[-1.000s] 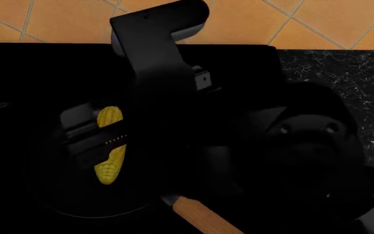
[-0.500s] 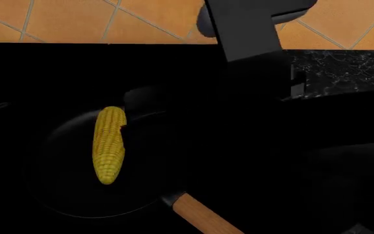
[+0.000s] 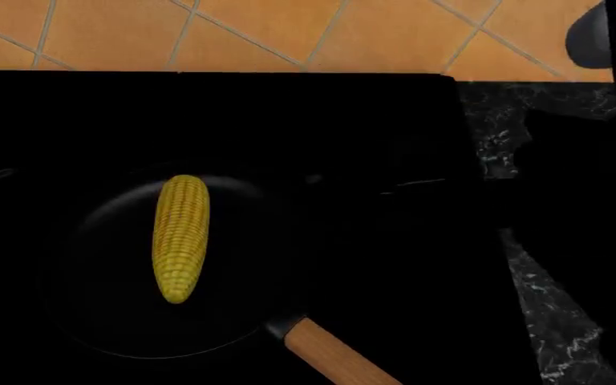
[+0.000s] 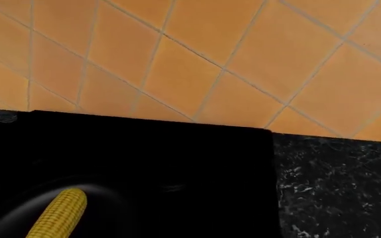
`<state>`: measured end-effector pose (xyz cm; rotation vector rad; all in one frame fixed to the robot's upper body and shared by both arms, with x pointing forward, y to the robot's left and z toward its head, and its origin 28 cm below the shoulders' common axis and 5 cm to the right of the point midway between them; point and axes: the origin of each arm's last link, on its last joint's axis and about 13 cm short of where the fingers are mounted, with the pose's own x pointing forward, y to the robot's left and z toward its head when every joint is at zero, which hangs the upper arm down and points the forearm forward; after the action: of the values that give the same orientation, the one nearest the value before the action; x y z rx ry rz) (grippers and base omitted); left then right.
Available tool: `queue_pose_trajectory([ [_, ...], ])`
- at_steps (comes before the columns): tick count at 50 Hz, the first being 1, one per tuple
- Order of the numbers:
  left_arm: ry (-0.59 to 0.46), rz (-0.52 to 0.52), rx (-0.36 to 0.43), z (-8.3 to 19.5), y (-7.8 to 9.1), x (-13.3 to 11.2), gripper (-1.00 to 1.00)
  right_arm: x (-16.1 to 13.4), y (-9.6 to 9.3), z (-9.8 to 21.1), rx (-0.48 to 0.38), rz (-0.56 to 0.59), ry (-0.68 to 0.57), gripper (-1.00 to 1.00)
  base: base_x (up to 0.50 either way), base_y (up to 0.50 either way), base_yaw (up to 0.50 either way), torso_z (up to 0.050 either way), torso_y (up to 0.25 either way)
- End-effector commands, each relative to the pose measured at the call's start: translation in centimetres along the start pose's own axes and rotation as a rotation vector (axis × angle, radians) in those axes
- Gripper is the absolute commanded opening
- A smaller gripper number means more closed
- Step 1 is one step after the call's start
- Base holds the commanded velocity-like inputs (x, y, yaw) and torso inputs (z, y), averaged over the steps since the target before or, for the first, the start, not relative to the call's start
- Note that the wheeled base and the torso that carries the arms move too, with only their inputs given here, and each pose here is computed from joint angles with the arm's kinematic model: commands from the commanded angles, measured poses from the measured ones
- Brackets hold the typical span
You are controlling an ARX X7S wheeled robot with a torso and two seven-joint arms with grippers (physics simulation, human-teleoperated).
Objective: Pick the corn from the plate and place it in the pan.
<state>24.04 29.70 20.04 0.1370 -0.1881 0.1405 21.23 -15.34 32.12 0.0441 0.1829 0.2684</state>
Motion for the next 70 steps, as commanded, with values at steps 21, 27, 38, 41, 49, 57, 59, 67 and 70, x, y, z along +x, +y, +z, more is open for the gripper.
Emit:
queue_pose_trajectory([
  [21, 0.003, -0.036, 0.010, -0.5, 0.4, -2.5, 1.00, -3.4, -4.3, -2.3, 0.029, -0.192, -0.107, 1.00, 0.00, 0.00, 0.00, 0.000, 0.000],
  [27, 0.004, -0.036, 0.013, -0.7, 0.7, -3.2, 1.00, -4.1, -4.6, -2.4, 0.029, -0.210, -0.114, 1.00, 0.00, 0.00, 0.00, 0.000, 0.000],
  [38, 0.016, -0.040, 0.016, -1.5, 1.3, -4.9, 1.00, -5.3, -5.2, -3.0, 0.046, -0.236, -0.133, 1.00, 0.00, 0.00, 0.00, 0.000, 0.000],
  [41, 0.014, -0.051, 0.015, -1.4, 1.5, -5.6, 1.00, -5.8, -5.5, -3.5, 0.057, -0.249, -0.139, 1.00, 0.00, 0.00, 0.00, 0.000, 0.000],
  [49, 0.001, -0.075, 0.026, -1.0, 1.6, -6.9, 1.00, -6.8, -5.9, -4.2, 0.071, -0.269, -0.155, 1.00, 0.00, 0.00, 0.00, 0.000, 0.000],
  [57, -0.009, -0.080, 0.043, -0.5, 1.9, -8.0, 1.00, -7.7, -6.1, -4.5, 0.081, -0.279, -0.173, 1.00, 0.00, 0.00, 0.00, 0.000, 0.000],
  [59, -0.010, -0.075, 0.048, -0.3, 2.0, -8.3, 1.00, -8.0, -6.3, -4.6, 0.082, -0.286, -0.178, 1.00, 0.00, 0.00, 0.00, 0.000, 0.000],
  [67, -0.014, -0.062, 0.057, 0.1, 2.3, -9.1, 1.00, -9.7, -6.5, -4.6, 0.083, -0.310, -0.197, 1.00, 0.00, 0.00, 0.00, 0.000, 0.000],
  [70, -0.014, -0.055, 0.059, 0.1, 2.5, -9.4, 1.00, -10.6, -6.5, -4.6, 0.080, -0.324, -0.206, 1.00, 0.00, 0.00, 0.00, 0.000, 0.000],
])
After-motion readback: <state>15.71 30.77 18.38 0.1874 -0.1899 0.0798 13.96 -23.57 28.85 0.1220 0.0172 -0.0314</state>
